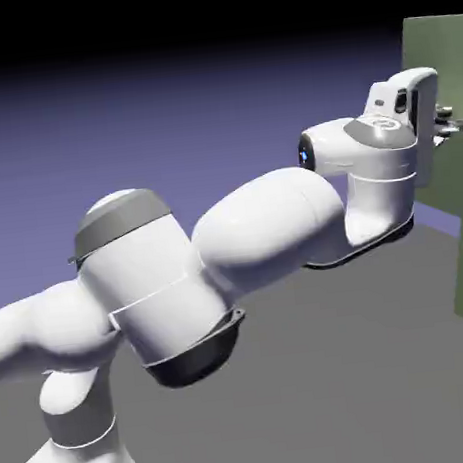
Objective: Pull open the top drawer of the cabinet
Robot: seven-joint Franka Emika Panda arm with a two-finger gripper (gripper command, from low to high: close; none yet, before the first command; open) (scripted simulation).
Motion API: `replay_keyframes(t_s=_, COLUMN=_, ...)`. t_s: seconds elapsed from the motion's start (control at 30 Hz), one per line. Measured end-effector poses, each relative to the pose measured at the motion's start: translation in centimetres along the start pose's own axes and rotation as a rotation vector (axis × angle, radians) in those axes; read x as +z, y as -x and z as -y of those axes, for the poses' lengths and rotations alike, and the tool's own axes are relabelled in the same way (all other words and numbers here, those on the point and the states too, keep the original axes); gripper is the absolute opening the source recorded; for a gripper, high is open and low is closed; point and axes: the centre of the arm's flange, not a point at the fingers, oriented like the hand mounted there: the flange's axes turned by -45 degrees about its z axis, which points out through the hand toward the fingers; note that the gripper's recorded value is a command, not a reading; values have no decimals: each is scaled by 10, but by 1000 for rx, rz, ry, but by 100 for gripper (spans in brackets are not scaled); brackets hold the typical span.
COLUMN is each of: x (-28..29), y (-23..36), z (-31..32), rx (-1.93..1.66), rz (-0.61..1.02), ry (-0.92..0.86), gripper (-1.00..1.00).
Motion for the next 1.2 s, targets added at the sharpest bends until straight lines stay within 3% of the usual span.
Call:
replay_keyframes(t_s=0.43, x=16, y=-2, z=5, rx=-6, rz=-4, ry=1, gripper=-100)
replay_keyframes(t_s=0.7, x=-21, y=0, z=-4, rx=-6, rz=-3, ry=12, gripper=-100)
replay_keyframes(t_s=1.2, x=-14, y=0, z=-3, rx=-5, rz=-3, ry=9, gripper=-100)
